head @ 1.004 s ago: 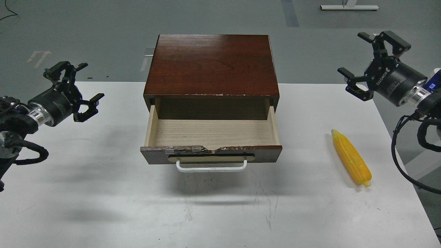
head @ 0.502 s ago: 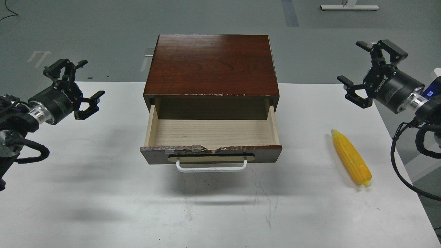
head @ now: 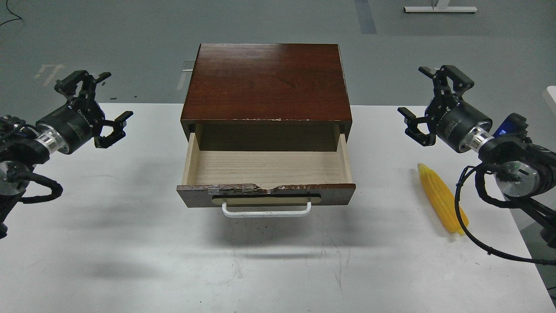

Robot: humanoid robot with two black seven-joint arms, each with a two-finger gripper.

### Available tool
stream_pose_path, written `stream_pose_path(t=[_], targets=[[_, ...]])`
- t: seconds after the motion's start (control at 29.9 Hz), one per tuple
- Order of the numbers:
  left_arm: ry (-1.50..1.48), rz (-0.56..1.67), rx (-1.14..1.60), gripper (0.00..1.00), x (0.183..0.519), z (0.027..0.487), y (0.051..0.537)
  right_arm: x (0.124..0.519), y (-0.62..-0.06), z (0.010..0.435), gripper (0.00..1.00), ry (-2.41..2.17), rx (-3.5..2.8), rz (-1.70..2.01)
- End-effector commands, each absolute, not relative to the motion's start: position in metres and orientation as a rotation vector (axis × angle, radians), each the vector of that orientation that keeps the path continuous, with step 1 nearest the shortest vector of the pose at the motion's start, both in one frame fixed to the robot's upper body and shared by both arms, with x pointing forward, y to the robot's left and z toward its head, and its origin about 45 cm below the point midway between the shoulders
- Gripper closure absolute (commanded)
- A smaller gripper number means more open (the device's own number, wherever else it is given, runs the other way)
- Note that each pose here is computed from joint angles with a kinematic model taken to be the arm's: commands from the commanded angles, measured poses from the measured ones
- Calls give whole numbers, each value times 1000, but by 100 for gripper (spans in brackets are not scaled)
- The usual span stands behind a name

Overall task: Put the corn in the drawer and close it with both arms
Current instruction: 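Move the right gripper toward the yellow corn cob beside the drawer, then lower the right gripper onto the corn cob and close it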

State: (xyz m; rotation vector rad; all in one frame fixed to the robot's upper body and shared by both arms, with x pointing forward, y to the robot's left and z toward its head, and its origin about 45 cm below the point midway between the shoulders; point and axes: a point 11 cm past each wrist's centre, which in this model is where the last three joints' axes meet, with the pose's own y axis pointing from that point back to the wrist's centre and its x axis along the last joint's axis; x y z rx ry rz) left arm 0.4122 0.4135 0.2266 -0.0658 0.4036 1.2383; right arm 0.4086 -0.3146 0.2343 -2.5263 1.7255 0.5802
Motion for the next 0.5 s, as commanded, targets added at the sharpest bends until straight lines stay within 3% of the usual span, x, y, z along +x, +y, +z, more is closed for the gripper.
stream_pose_path(t=[0.0, 0.47], targets=[[404, 1234, -64, 2, 412, 226, 412, 412, -311, 235, 1, 1721, -2541, 564], [381, 1204, -71, 2, 411, 239, 408, 437, -304, 233, 0, 1742, -2423, 575]])
